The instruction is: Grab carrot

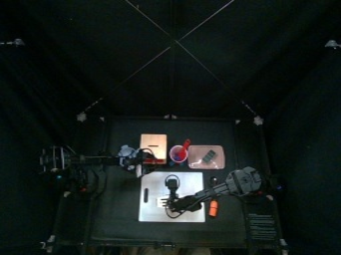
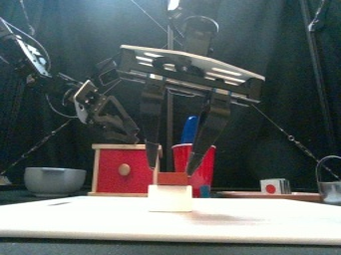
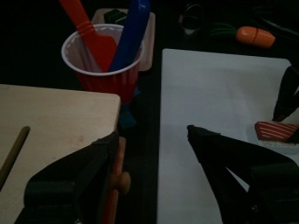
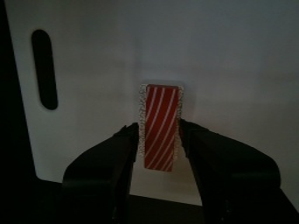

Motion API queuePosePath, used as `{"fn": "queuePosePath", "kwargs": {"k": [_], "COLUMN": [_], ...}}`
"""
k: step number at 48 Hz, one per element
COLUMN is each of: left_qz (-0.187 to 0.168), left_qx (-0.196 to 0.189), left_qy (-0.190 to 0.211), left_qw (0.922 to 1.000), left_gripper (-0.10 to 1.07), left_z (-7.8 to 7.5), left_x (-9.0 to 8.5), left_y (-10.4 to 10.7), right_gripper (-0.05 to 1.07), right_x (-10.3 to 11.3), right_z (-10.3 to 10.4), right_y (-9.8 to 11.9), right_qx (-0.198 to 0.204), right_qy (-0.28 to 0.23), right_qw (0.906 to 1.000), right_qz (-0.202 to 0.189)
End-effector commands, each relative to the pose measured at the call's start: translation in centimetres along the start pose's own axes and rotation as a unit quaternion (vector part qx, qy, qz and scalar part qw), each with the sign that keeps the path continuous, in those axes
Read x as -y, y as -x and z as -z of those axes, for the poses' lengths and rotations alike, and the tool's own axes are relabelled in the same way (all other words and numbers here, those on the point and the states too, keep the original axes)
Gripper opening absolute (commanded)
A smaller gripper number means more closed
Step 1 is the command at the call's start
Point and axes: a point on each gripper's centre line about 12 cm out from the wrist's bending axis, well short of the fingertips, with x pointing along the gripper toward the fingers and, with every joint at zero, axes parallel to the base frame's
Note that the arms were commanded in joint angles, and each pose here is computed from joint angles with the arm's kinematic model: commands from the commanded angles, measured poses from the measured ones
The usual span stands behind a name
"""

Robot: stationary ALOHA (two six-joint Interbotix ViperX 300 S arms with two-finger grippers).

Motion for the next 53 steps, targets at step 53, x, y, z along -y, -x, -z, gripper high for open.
{"fn": "queuePosePath", "kwargs": {"k": [53], "left_qz": [-0.008], "left_qx": [0.021], "left_qy": [0.007], "left_qw": [0.9997], "left_gripper": [0.97], "left_z": [-1.2], "left_x": [-0.4], "left_y": [0.4], "right_gripper": [0.79], "right_x": [1.8], "right_z": [-3.5], "right_y": [5.0], "right_qx": [0.000], "right_qy": [0.047], "right_qw": [0.9930], "right_qz": [-0.108]}}
